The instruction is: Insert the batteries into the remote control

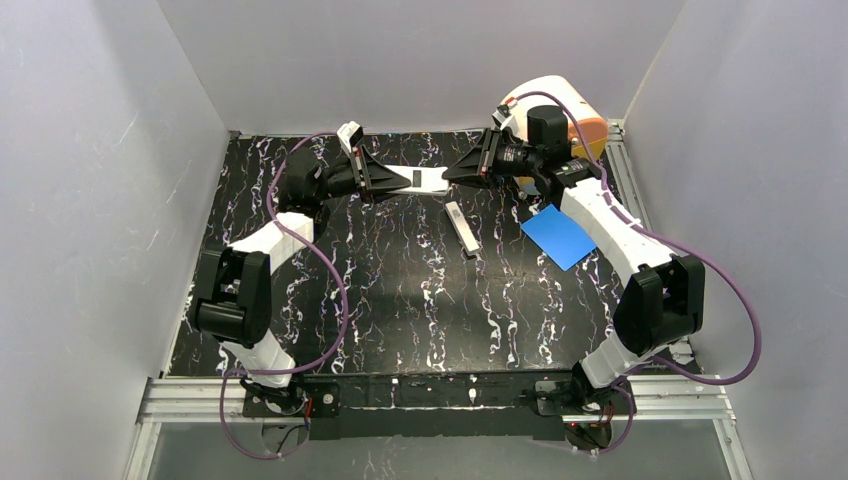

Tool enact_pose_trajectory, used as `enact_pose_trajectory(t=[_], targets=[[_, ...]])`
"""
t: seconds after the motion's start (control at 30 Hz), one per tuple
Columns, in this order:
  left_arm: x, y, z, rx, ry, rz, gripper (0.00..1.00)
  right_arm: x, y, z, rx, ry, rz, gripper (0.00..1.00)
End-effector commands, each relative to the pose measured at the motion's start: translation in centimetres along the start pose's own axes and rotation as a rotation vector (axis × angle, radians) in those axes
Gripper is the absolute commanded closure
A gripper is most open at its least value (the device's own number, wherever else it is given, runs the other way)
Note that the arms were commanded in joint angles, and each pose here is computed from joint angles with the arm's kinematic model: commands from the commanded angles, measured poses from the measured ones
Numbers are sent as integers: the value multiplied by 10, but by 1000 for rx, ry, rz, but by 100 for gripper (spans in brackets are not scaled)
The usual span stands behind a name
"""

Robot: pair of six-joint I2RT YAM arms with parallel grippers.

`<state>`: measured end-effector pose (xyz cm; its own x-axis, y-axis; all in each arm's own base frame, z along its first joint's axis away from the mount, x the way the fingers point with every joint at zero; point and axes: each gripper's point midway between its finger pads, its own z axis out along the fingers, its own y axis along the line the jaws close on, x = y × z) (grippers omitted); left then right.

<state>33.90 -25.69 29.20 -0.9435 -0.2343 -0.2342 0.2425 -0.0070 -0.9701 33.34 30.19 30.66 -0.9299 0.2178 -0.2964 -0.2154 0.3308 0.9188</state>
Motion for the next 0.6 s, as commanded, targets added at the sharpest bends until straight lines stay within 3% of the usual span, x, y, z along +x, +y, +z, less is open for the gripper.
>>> enact_pose_trajectory(t=[0.0,0.33,0.57], targets=[[7,-49,11,91,33,111,100,-1,4,6,25,-12,-9,82],[4,-43,8,79,18,75,100,-18,20,-13,-7,-73,6,57],[3,-39,7,72,3,64,100,-19,28,-20,-33,-81,18,54]])
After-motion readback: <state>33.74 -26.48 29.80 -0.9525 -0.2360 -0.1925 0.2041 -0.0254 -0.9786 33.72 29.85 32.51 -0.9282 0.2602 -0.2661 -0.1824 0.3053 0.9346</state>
